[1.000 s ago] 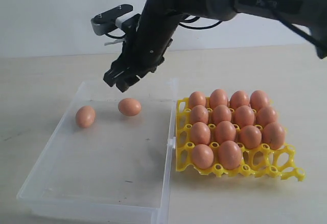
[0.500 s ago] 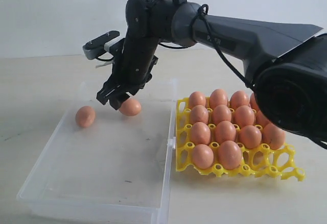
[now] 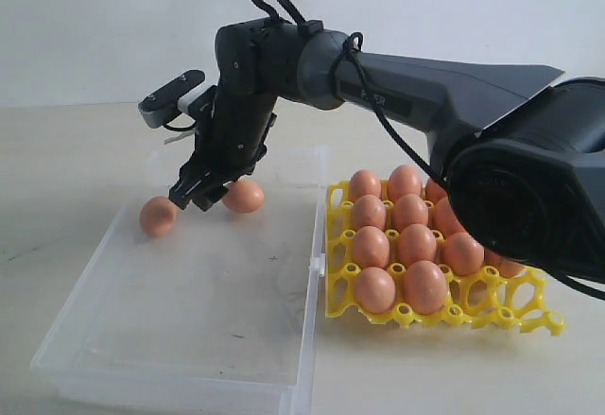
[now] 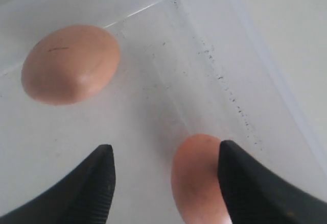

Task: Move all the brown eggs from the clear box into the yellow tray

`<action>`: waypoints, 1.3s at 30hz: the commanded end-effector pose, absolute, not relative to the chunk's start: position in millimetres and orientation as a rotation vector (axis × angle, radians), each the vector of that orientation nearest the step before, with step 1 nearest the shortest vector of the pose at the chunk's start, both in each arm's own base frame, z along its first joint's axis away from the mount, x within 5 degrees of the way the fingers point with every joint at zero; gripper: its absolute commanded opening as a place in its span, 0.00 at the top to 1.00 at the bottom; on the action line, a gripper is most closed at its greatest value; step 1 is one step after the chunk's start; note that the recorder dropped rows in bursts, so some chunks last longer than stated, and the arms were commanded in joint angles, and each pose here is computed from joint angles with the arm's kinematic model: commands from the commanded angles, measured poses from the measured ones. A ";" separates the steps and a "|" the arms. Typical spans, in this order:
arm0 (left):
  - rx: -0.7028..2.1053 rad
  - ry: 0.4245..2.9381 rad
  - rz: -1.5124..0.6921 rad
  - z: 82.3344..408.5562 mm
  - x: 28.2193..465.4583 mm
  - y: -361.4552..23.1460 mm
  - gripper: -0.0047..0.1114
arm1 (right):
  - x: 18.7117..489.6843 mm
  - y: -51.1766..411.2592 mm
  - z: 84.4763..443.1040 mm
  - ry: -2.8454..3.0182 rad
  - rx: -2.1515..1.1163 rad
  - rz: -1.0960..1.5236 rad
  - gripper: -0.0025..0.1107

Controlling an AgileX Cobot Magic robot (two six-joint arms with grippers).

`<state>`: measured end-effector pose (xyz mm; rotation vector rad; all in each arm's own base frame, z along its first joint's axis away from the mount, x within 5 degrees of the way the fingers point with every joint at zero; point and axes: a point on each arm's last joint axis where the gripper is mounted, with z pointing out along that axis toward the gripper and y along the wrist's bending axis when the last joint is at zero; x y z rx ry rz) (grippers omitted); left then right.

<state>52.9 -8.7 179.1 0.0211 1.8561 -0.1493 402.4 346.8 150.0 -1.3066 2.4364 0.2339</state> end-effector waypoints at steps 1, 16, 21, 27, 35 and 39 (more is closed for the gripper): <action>0.023 1.842 -0.147 181.1 52.6 -8.6 0.96 | 403.7 346.9 133.0 2.450 -1.339 0.202 0.46; 0.023 1.842 -0.147 181.1 52.6 -8.6 0.96 | 403.9 342.5 132.3 2.465 -1.364 0.138 0.46; 0.023 1.842 -0.147 181.1 52.6 -8.6 0.96 | 403.4 339.5 162.8 2.431 -1.321 0.122 0.46; 0.023 1.842 -0.147 181.1 52.6 -8.6 0.96 | 403.1 334.7 199.6 2.368 -1.269 0.106 0.47; 0.023 1.842 -0.147 181.1 52.6 -8.6 0.96 | 403.3 331.1 204.5 2.363 -1.278 0.059 0.47; 0.023 1.842 -0.147 181.1 52.6 -8.6 0.96 | 402.7 330.6 203.5 2.372 -1.282 0.056 0.48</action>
